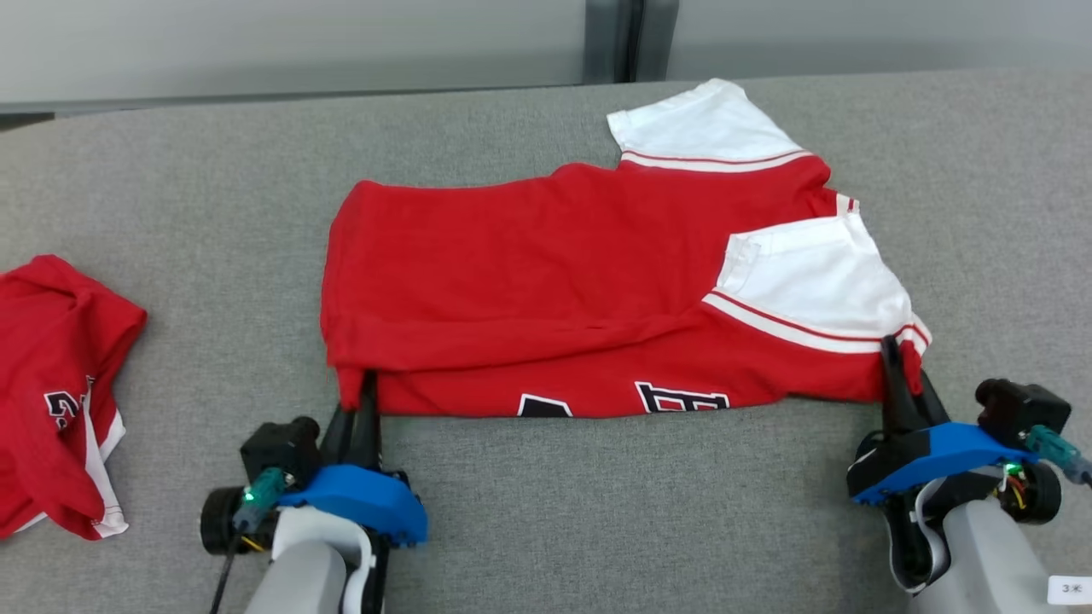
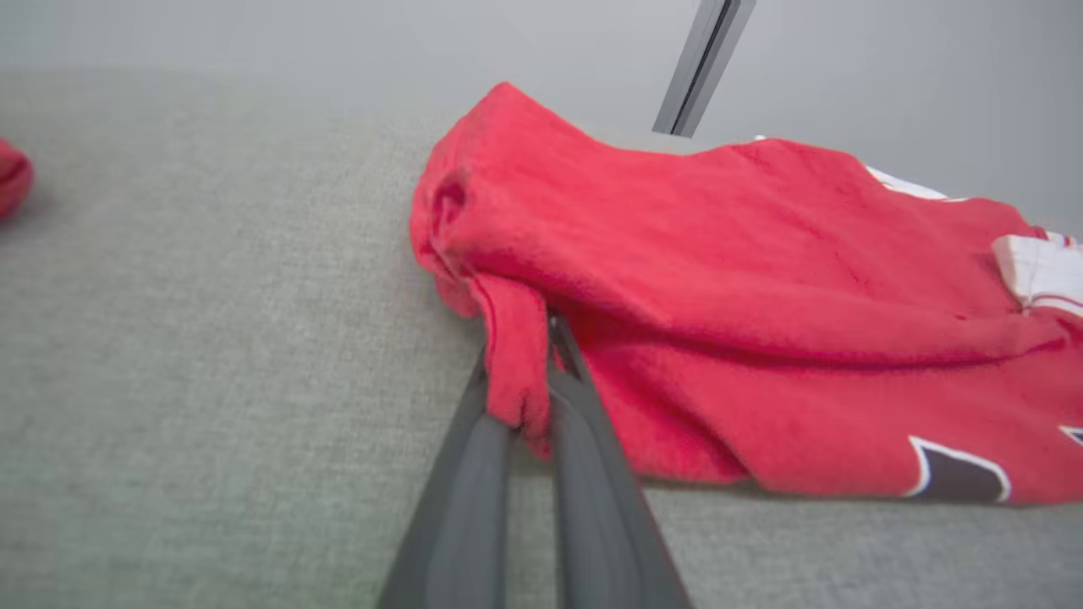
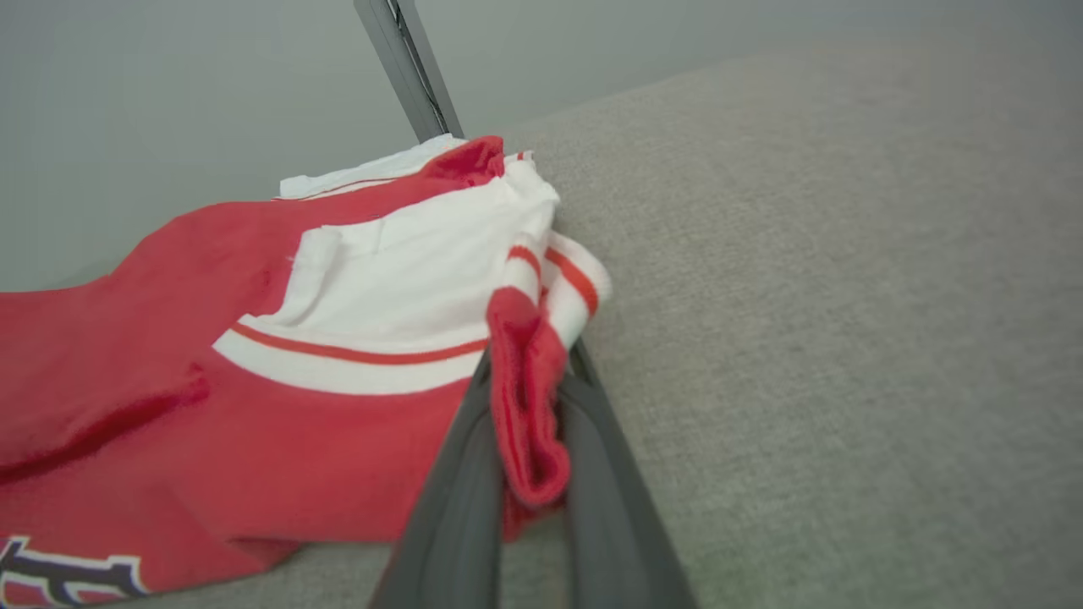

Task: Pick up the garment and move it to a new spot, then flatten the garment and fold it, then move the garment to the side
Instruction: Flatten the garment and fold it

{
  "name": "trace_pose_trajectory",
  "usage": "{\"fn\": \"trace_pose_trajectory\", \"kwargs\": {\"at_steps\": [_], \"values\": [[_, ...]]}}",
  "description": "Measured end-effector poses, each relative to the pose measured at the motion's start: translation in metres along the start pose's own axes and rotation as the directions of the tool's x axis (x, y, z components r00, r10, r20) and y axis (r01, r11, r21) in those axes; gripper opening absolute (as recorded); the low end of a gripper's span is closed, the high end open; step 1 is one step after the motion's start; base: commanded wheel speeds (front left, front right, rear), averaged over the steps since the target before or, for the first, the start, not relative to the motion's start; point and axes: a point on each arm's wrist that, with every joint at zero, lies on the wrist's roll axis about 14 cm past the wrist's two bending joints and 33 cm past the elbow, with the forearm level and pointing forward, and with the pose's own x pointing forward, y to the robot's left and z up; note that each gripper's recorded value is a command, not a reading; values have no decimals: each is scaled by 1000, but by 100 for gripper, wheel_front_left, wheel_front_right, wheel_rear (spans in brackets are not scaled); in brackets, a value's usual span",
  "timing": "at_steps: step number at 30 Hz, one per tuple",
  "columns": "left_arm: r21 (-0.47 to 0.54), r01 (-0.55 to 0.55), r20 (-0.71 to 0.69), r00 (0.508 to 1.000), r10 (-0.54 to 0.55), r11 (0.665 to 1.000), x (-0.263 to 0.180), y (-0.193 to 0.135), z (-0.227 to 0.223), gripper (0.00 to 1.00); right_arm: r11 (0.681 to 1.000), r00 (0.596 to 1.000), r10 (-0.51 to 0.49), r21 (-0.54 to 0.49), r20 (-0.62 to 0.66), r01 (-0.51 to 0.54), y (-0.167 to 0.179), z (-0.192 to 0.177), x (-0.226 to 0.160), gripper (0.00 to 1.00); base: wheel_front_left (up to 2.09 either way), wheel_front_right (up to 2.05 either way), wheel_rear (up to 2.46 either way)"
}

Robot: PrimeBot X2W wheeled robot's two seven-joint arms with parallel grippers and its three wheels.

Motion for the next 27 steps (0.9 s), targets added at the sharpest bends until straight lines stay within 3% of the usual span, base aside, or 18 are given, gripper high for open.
{"fn": "trace_pose_trajectory", "kwargs": {"at_steps": [6,9,13,18,19,20,21,22,23,27], "values": [[17,-24,206,978,20,1000,-6,8,69,0,1000,991,13,21,133,-16,4,48,-2,0,0,0,0],[24,-36,241,970,29,999,-18,12,79,0,999,986,28,20,167,-32,8,63,-8,0,0,0,0],[3,-67,168,984,65,998,-40,21,48,0,999,988,35,17,149,-38,6,55,-26,0,0,0,0],[-36,-85,12,996,86,996,-67,22,-12,0,1000,1000,11,11,17,-11,-9,2,-62,0,0,0,0],[-42,-86,-10,996,86,995,-71,21,-20,0,1000,1000,7,9,-7,-7,-11,-7,-67,3,0,0,0],[-42,-88,-29,996,86,995,-75,20,-27,0,1000,1000,3,7,-25,-3,-13,-14,-71,42,0,0,0],[-40,-93,-41,995,91,995,-77,21,-31,27,1000,999,3,4,-39,-3,-13,-19,-74,100,0,0,0],[-39,-97,-48,994,95,994,-77,21,-33,86,1000,999,6,-5,-49,-6,-13,-22,-75,100,0,0,0],[-37,-104,-50,994,102,994,-77,22,-34,100,1000,999,5,-9,-49,-5,-14,-22,-75,100,0,0,0],[-4,-117,5,993,117,993,-68,24,-15,100,999,1000,1,-41,-8,-2,-18,-8,-67,100,0,0,0]]}}
